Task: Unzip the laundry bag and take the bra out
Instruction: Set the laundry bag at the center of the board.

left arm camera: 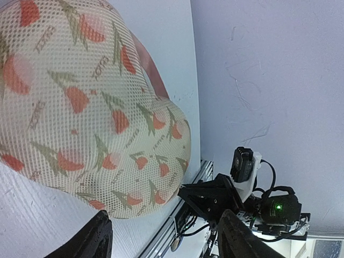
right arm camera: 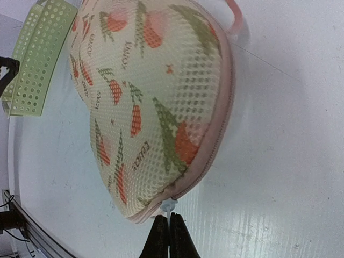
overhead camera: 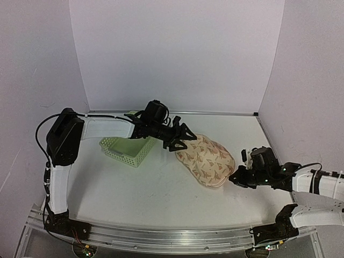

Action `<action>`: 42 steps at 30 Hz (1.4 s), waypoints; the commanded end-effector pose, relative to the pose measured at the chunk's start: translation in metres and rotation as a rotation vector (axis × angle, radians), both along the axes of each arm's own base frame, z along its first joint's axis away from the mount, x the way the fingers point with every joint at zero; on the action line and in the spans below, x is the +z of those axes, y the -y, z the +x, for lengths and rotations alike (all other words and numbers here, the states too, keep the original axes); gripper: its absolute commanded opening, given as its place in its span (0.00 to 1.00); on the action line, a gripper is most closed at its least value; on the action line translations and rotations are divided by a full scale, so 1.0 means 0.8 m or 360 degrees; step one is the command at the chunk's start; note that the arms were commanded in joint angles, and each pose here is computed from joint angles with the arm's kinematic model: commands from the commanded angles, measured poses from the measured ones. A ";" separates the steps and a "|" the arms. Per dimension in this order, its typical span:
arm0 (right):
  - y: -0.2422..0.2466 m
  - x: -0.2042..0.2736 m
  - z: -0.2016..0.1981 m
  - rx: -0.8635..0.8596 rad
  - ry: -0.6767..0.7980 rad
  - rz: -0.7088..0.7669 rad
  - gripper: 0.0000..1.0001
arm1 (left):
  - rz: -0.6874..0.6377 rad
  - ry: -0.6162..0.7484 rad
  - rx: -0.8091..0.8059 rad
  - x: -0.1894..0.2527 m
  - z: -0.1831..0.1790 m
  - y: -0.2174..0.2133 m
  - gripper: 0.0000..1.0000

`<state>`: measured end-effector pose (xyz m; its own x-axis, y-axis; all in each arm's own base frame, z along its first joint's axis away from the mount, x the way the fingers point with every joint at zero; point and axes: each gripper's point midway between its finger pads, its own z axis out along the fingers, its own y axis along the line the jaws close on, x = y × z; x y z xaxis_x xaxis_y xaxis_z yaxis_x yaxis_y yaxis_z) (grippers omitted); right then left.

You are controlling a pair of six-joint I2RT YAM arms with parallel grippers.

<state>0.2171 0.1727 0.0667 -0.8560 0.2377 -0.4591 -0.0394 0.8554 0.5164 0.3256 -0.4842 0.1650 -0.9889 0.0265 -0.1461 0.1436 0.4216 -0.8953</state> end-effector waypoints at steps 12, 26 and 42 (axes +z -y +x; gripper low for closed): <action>-0.122 0.082 0.078 0.0176 0.0223 0.0309 0.00 | 0.0123 -0.0038 0.0052 0.003 -0.043 -0.038 0.78; -0.188 0.098 0.121 0.0272 0.0275 0.0313 0.00 | 0.0106 -0.0216 0.0169 -0.028 -0.047 -0.046 0.80; -0.209 0.100 0.113 0.0360 0.0308 0.0364 0.00 | -0.0232 -0.0294 0.0500 0.001 -0.011 -0.066 0.80</action>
<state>0.3055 0.3263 0.1222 -0.8370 0.1546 -0.5249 -0.2616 0.7294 0.6321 0.3026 -0.4288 0.1053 -0.9679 -0.2330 0.0941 -0.1939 0.4541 -0.8696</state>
